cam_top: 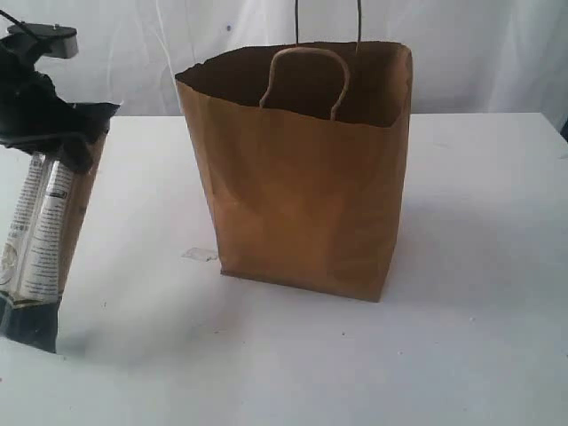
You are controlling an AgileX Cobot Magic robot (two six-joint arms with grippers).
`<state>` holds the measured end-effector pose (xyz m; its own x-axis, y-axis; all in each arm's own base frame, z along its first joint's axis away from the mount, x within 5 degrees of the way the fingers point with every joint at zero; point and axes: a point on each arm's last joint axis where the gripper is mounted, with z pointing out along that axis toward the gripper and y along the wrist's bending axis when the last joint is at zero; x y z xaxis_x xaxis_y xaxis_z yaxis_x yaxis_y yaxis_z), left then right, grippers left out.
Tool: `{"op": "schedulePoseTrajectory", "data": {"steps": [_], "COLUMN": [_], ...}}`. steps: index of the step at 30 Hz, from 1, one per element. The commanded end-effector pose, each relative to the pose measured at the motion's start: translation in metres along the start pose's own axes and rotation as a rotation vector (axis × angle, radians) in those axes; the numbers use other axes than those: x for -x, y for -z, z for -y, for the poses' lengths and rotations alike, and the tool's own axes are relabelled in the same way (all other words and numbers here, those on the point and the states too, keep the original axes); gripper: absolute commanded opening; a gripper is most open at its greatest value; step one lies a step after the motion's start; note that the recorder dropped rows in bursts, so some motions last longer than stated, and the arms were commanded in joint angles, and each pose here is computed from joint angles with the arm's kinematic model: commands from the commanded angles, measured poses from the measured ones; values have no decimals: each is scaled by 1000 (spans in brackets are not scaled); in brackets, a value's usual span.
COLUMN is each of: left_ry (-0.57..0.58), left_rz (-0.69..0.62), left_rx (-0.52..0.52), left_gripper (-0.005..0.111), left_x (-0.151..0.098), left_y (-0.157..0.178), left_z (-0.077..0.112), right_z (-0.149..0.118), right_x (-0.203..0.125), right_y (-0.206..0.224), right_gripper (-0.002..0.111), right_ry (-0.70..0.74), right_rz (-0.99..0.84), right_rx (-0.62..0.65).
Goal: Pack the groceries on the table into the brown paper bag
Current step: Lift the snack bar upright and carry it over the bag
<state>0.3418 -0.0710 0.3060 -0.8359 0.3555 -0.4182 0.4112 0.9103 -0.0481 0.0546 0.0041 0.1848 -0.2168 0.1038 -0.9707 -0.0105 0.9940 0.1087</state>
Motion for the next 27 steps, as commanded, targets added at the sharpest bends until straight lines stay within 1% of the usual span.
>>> {"op": "schedulePoseTrajectory", "data": {"steps": [1, 4, 7, 11, 13, 16, 22, 24, 27], "left_ry": [7, 13, 1, -27, -29, -18, -60, -89, -170], "left_rz": [49, 93, 134, 165, 225, 364, 670, 793, 982], "left_rx": [-13, -38, -41, -52, -76, -126, -336, -405, -440], "left_gripper": [0, 0, 0, 0, 0, 0, 0, 0, 0], "left_x": [-16, -25, -35, -55, -63, -69, -66, -62, -55], "left_y": [35, 58, 85, 121, 140, 165, 202, 214, 233], "left_z": [11, 20, 27, 39, 46, 58, 83, 90, 96], "right_z": [0, 0, 0, 0, 0, 0, 0, 0, 0], "right_x": [2, 2, 2, 2, 2, 2, 2, 2, 2], "right_y": [0, 0, 0, 0, 0, 0, 0, 0, 0], "right_gripper": [0, 0, 0, 0, 0, 0, 0, 0, 0], "right_ry": [-1, -1, -1, -1, -1, -1, -1, -1, -1], "right_rz": [16, 16, 16, 16, 16, 16, 16, 16, 16], "right_rx": [-3, -3, -3, -3, -3, -3, -3, -3, -3]}}
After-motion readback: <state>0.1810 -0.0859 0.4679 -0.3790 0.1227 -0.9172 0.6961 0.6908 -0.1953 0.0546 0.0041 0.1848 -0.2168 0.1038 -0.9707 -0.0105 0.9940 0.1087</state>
